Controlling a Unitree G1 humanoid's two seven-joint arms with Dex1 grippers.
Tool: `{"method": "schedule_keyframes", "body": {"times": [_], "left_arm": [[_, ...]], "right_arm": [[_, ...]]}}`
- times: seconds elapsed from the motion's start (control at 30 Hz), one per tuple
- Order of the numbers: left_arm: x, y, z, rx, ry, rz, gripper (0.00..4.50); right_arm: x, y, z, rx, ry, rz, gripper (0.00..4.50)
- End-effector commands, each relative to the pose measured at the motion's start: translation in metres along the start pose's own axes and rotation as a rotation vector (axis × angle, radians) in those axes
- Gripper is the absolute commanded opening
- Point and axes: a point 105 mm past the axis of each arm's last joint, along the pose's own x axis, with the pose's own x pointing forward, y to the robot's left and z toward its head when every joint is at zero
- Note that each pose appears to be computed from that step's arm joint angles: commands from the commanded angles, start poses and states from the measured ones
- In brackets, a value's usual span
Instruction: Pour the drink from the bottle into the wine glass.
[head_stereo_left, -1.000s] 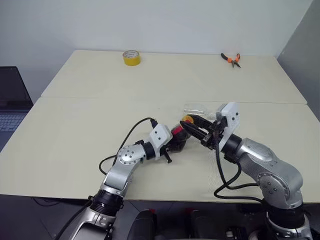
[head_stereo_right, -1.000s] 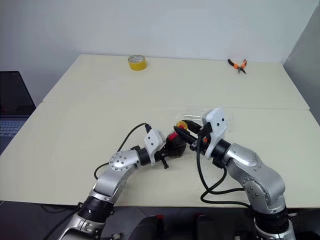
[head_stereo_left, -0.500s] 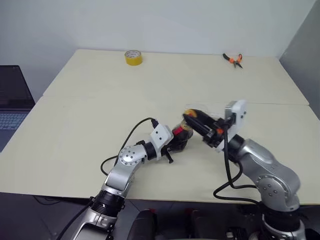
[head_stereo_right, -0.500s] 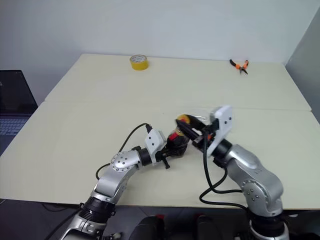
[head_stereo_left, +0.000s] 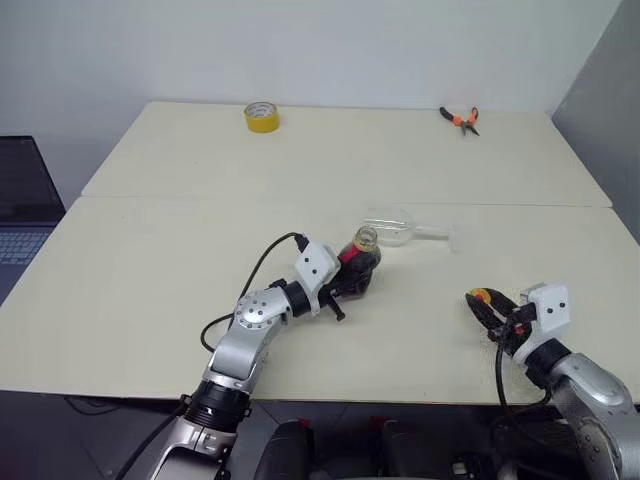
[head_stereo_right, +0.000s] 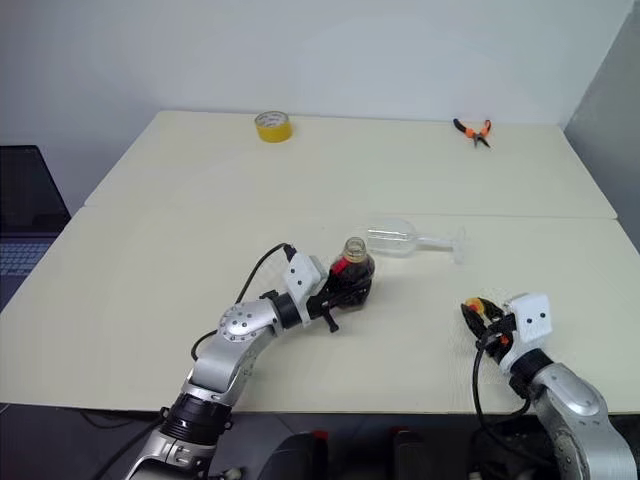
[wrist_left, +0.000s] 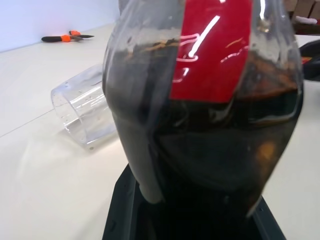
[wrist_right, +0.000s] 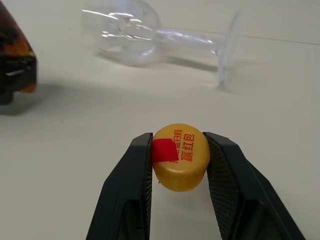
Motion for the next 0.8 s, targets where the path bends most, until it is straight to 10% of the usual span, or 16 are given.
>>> {"method": "schedule_keyframes", "body": {"times": [0.03,0.17,0.5,0.8], "left_arm": [[0.003,0.001,0.021,0.031,-0.074,-0.012,0.63],[0.003,0.001,0.021,0.032,-0.074,-0.013,0.63],[0.0,0.003,0.021,0.036,-0.073,0.003,0.63],[-0.016,0.038,0.021,0.058,-0.08,0.209,0.63]], "right_arm": [[0.004,-0.006,0.0,-0.047,-0.025,-0.017,1.25],[0.01,-0.006,-0.007,-0.038,-0.022,-0.014,1.25],[0.008,-0.008,-0.022,-0.03,0.051,-0.011,4.48],[0.0,0.044,0.068,-0.157,-0.243,0.235,4.5]]}}
